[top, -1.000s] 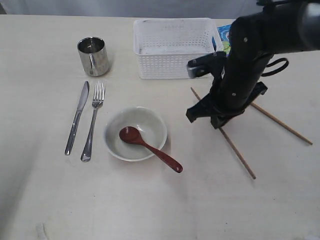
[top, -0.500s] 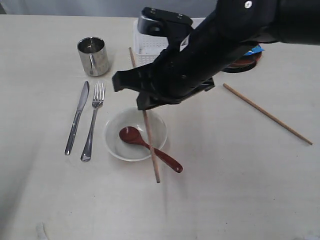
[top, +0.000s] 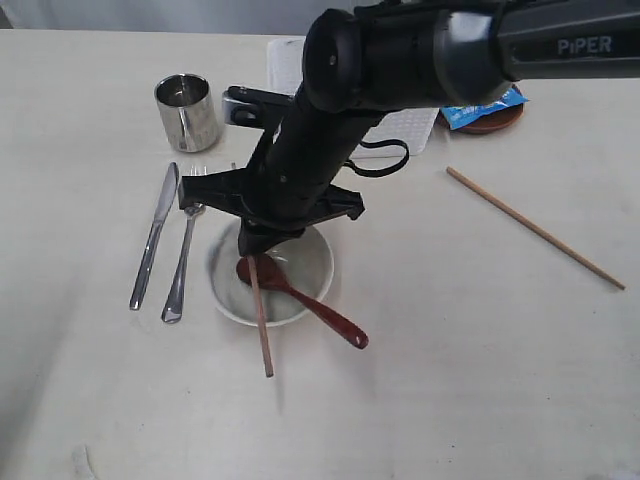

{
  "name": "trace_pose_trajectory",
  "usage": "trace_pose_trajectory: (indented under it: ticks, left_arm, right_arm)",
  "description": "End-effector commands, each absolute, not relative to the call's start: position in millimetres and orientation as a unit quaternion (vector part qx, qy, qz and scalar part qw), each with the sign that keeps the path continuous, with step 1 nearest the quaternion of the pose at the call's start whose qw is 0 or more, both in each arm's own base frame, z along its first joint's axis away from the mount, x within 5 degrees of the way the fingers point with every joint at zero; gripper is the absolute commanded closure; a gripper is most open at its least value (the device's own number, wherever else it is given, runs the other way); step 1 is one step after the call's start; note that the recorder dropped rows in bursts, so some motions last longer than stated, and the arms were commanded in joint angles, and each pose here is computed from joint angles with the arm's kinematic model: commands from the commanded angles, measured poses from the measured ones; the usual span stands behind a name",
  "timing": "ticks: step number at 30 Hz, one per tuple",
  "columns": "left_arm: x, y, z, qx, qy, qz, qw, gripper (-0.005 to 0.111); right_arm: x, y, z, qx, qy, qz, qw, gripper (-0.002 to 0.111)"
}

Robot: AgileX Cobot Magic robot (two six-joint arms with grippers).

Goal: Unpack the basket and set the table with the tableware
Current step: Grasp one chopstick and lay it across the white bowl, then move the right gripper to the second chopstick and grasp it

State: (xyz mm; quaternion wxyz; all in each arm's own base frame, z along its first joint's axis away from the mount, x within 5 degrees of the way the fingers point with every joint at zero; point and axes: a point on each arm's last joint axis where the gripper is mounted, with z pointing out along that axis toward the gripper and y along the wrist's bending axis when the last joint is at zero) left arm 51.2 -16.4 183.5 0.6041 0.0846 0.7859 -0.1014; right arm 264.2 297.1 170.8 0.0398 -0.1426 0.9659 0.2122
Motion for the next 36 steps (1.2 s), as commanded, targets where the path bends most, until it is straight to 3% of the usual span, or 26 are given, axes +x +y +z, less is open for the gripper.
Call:
trace_pose_trajectory:
  ticks: [1, 16, 17, 20, 21, 26, 31, 36]
  left_arm:
    - [51, -17, 183, 0.086, 0.785, -0.103, 0.604, 0.107]
    - [51, -17, 183, 0.086, 0.785, -0.103, 0.604, 0.107]
    - [51, -17, 183, 0.086, 0.785, -0.103, 0.604, 0.107]
    - [51, -17, 183, 0.086, 0.785, -0.103, 0.604, 0.107]
    - [51, -17, 183, 0.086, 0.785, -0.103, 0.604, 0.107]
    - [51, -17, 183, 0.086, 0.785, -0.103, 0.604, 0.107]
    - [51, -17, 183, 0.086, 0.785, -0.103, 0.604, 0.107]
    - [51, -17, 183, 0.086, 0.785, -0.103, 0.604, 0.107]
  right_arm:
    - [271, 288, 171, -0.137, 0.971, 0.192, 0.040, 0.109]
    - [263, 285, 177, -0.145, 0.972, 0.185, 0.007, 0.108]
    - [263, 285, 177, -0.145, 0.972, 0.185, 0.007, 0.105]
    - [264, 285, 177, -0.149, 0.971, 0.186, 0.010, 0.073]
    - [264, 285, 177, -0.150, 0.971, 0.185, 0.014, 0.069]
    - [269, 279, 190, -0.158, 0.970, 0.181, 0.032, 0.067]
    - [273, 264, 229, -0.185, 0.964, 0.184, 0.058, 0.067]
    - [279, 226, 264, -0.211, 0.964, 0.118, 0.109, 0.067]
